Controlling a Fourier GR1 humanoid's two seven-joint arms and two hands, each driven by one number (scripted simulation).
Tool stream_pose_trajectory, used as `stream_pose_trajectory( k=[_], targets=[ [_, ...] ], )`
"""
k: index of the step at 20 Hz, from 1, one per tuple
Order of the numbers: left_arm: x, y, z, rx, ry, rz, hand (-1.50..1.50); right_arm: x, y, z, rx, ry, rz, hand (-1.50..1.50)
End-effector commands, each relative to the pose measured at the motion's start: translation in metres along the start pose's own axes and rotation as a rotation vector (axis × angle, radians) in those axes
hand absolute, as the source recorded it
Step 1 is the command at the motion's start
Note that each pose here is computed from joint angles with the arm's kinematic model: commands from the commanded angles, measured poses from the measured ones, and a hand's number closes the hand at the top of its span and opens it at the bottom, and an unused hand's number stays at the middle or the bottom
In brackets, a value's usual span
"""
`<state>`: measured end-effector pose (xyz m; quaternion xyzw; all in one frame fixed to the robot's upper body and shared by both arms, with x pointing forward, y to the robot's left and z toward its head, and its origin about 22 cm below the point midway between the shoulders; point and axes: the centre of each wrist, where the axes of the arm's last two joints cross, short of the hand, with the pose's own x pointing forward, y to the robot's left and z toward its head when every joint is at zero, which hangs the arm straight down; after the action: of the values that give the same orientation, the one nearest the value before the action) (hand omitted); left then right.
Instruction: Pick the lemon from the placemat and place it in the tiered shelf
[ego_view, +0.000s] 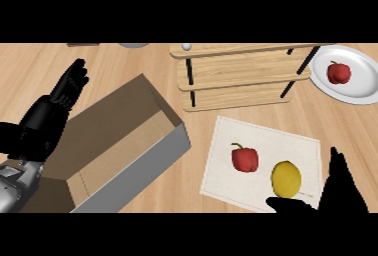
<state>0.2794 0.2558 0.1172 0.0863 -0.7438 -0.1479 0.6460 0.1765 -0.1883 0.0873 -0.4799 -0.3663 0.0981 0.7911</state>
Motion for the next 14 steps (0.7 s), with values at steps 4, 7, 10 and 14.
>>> stream_pose_trajectory(
  k=[4, 7, 10, 14],
  targets=[
    [-0.052, -0.035, 0.017, 0.002, 0.109, 0.078, 0.00, 0.005, 0.005, -0.010, 0.005, 0.145, 0.025, -1.50],
    [-0.051, -0.035, 0.014, -0.008, 0.125, 0.092, 0.00, 0.009, 0.009, -0.010, 0.006, 0.142, 0.021, -1.50],
    [-0.039, -0.041, 0.014, -0.010, 0.119, 0.091, 0.00, -0.002, 0.014, -0.013, 0.013, 0.161, 0.052, -1.50],
    [-0.046, -0.041, 0.021, -0.021, 0.113, 0.087, 0.00, 0.006, 0.023, -0.020, 0.013, 0.167, 0.044, -1.50]
  ],
)
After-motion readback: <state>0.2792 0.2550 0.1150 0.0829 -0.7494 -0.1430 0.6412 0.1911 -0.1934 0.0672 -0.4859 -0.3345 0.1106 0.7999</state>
